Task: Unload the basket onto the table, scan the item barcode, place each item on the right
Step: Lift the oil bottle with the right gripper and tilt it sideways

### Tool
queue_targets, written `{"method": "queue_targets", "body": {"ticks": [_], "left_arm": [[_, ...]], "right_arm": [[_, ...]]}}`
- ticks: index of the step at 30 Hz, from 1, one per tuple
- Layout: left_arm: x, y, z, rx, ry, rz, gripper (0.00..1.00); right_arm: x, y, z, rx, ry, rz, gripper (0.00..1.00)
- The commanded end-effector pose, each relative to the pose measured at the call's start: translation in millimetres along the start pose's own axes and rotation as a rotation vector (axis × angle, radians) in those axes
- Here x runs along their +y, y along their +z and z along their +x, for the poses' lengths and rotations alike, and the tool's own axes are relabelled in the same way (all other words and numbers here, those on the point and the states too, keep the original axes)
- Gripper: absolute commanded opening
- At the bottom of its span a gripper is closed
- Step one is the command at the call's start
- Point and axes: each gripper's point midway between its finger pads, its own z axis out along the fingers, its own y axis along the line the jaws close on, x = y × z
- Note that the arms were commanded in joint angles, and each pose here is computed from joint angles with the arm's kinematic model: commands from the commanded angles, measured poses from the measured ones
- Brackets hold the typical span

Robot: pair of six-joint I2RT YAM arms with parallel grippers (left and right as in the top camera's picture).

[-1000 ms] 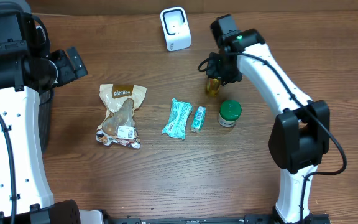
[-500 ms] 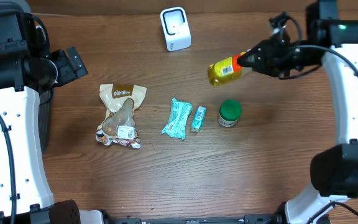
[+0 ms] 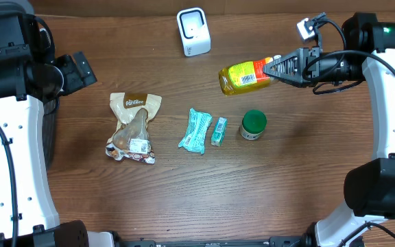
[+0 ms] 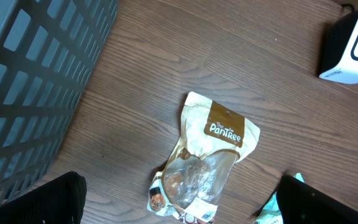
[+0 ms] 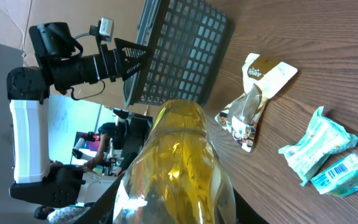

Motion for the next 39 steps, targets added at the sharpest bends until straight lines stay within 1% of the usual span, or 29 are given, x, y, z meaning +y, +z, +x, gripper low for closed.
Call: {"method": "queue_targets", "body": {"ticks": [1,12,17,23,30,35,39], "left_arm": [[0,-1,-2,-0.004,0.010,0.000,1.00],[0,-1,-2,-0.003,0.010,0.001,1.00],[0,-1,-2,-0.004,0.010,0.000,1.00],[0,-1,-2,-0.004,0.010,0.000,1.00],[0,-1,-2,-0.004,0.010,0.000,0.99],[0,-1,-2,-0.004,0.010,0.000,1.00],[0,-1,-2,-0.003,0.010,0.001,0.99]], "right_arm": [[17,-3,-5,-0.030,-0.049,-0.041,0.21],[17,-3,-5,-0.030,-0.027,-0.043,0.21],[12,-2,-3,-0.015,-0.027,-0.014,0.21],[17,14,5,0.038,-0.041,-0.017,0.22],[34,48,22,0.137,-0.068,-0.063,0.21],[36,54,26,0.159,-0.071,-0.064,0.21],[36,55,26,0.161,-0.019,-0.059,0.21]]}}
